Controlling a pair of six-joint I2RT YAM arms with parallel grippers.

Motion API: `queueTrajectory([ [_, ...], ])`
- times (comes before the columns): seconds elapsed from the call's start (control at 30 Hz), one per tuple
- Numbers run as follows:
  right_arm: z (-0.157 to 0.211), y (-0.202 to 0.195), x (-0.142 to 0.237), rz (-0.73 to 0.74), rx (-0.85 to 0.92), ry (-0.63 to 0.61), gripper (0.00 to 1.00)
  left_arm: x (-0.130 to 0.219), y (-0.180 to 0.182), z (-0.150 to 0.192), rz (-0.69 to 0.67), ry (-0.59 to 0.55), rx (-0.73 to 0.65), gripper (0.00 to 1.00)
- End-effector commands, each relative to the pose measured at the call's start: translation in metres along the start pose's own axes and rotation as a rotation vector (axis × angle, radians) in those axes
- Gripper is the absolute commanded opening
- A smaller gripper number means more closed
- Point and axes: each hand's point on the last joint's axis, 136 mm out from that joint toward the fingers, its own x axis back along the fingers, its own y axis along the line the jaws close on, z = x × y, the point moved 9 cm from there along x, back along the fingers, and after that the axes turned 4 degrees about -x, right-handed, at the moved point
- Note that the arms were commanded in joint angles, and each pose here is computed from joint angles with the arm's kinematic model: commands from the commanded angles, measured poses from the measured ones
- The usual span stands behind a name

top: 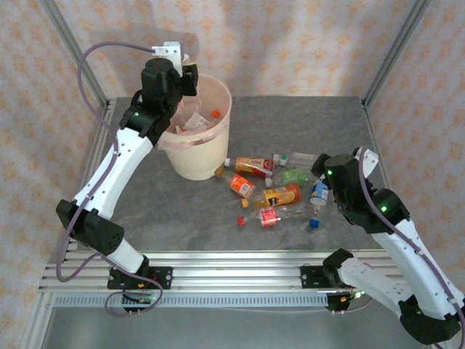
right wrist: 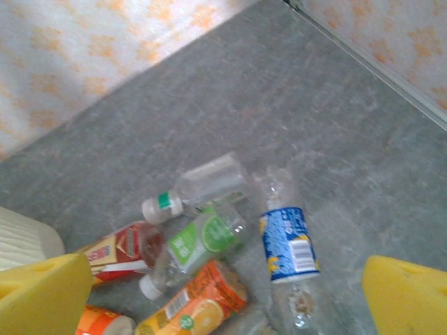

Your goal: Put the plastic bottles in the bin

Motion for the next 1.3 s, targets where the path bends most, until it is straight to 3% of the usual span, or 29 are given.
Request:
queueTrajectory([
  [0.0, 0.014, -0.011, -0.012, 0.080, 0.023, 0.071, 0.99, 0.000, 0.002, -0.009, 0.011, -0.084, 0.018, 0.19],
  [0.5, 0.062, -0.034, -0.073, 0.154, -0.063, 0.336, 0.99, -0.047, -0.006, 0.054, 0.023, -0.010, 0.053, 0.29],
  [0.67, 0.075, -0.042, -0.085, 0.171, -0.087, 0.387, 0.99, -0.059, -0.008, 0.064, 0.024, 0.024, 0.066, 0.52],
  [0.77, 0.080, -0.046, -0.089, 0.189, -0.085, 0.396, 0.99, -0.064, -0.010, 0.066, 0.028, 0.038, 0.071, 0.65],
  [0.87, 0.083, -0.048, -0.091, 0.201, -0.080, 0.404, 0.98, -0.067, -0.010, 0.064, 0.021, 0.046, 0.070, 0.72],
  [1.27, 0.089, -0.048, -0.099, 0.214, -0.074, 0.429, 0.94, -0.051, 0.006, 0.038, -0.098, 0.038, 0.057, 0.76],
])
